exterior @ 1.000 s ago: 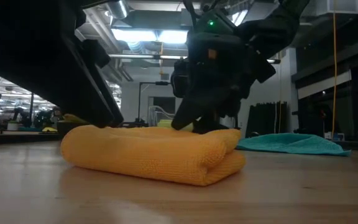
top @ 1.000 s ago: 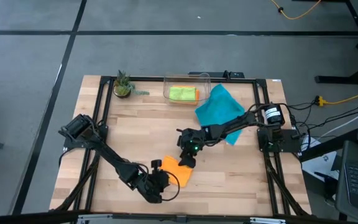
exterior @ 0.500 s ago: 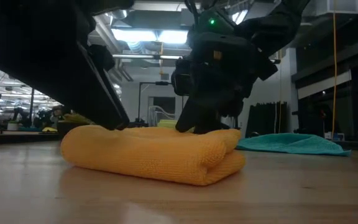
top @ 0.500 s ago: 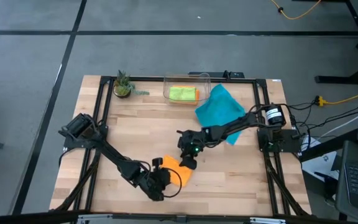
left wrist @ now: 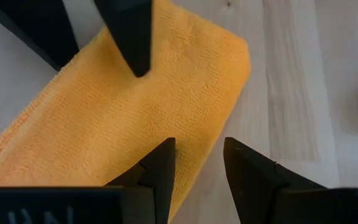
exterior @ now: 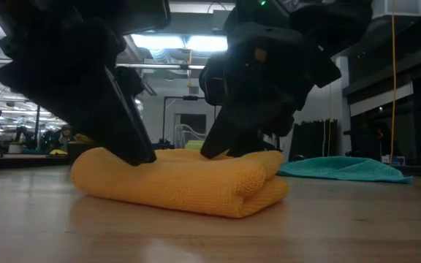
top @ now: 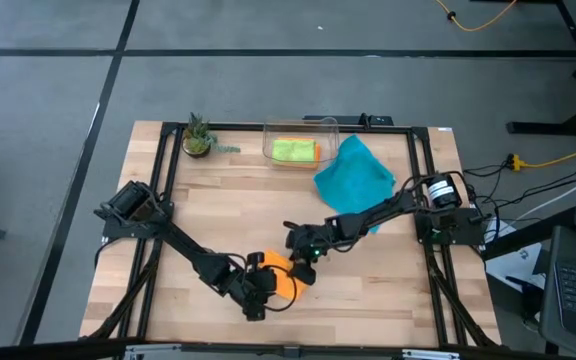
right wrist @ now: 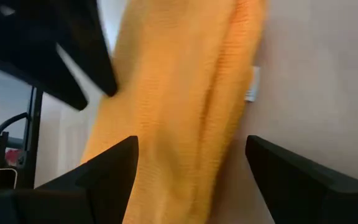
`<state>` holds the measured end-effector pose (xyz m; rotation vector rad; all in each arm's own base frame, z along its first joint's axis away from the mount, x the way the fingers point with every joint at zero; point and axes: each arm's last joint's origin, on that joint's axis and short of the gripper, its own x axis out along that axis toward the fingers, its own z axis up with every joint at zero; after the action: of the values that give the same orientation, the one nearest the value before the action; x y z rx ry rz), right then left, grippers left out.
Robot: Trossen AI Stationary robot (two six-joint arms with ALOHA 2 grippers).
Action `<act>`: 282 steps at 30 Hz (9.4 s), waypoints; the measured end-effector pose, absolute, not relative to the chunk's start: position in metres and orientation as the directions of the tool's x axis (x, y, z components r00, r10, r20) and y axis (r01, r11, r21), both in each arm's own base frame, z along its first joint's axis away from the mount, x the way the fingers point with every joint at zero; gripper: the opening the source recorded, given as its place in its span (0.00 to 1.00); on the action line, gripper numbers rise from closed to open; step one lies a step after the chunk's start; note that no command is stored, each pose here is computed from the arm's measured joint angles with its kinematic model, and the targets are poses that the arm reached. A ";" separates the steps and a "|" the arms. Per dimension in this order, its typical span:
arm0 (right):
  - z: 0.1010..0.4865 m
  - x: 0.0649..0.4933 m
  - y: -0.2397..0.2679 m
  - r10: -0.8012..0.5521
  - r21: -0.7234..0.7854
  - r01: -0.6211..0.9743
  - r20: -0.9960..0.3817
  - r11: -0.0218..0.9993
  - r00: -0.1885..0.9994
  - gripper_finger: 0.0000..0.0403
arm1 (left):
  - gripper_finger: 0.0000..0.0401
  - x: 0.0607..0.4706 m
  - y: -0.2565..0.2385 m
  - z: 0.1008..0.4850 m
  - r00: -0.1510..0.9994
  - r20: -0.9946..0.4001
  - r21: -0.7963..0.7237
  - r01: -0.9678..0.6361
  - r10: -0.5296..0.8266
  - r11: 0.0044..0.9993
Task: Fold microfiber towels
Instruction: Put the folded orange microfiber cloth into the transparent bin, then fold the blue microfiber cloth
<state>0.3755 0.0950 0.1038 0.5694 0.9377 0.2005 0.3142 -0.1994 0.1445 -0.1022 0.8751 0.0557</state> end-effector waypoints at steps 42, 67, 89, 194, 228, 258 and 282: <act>0.097 0.398 0.100 0.449 0.551 -0.002 -0.677 0.835 0.583 0.03 | 0.32 0.307 -0.199 0.173 0.686 -0.728 -0.087 -0.063 -0.020 0.994; 0.283 0.331 -0.086 -0.230 -0.143 0.183 -0.498 0.973 0.836 0.03 | 0.32 0.290 -0.204 0.198 0.727 -0.686 -0.039 -0.054 0.012 0.998; 0.255 0.348 -0.289 0.098 0.035 -0.111 -0.761 0.993 0.641 0.03 | 0.32 0.313 -0.168 0.198 0.721 -0.686 0.043 -0.095 0.098 0.995; 0.296 0.279 -0.097 -0.024 0.144 0.353 -0.903 0.924 0.430 0.67 | 0.32 0.314 -0.167 0.199 0.731 -0.673 0.066 -0.098 0.117 0.993; 0.103 0.250 0.062 0.035 0.150 0.157 -0.820 0.976 0.571 0.67 | 0.32 0.316 -0.167 0.201 0.747 -0.655 0.053 -0.100 0.110 0.994; 0.138 0.260 0.137 -0.125 -0.023 0.280 -0.928 0.960 0.352 0.67 | 0.32 0.353 -0.141 0.117 0.602 -0.792 -0.167 -0.375 0.103 0.912; 0.152 0.254 0.173 0.038 0.161 0.318 -0.931 0.934 0.362 0.67 | 0.32 0.354 -0.113 0.156 0.657 -0.710 -0.022 -0.378 0.251 0.926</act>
<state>0.2544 0.1727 0.1517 0.3407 1.1926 -0.1852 0.3540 -0.1126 0.1556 -0.1736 0.7759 0.3581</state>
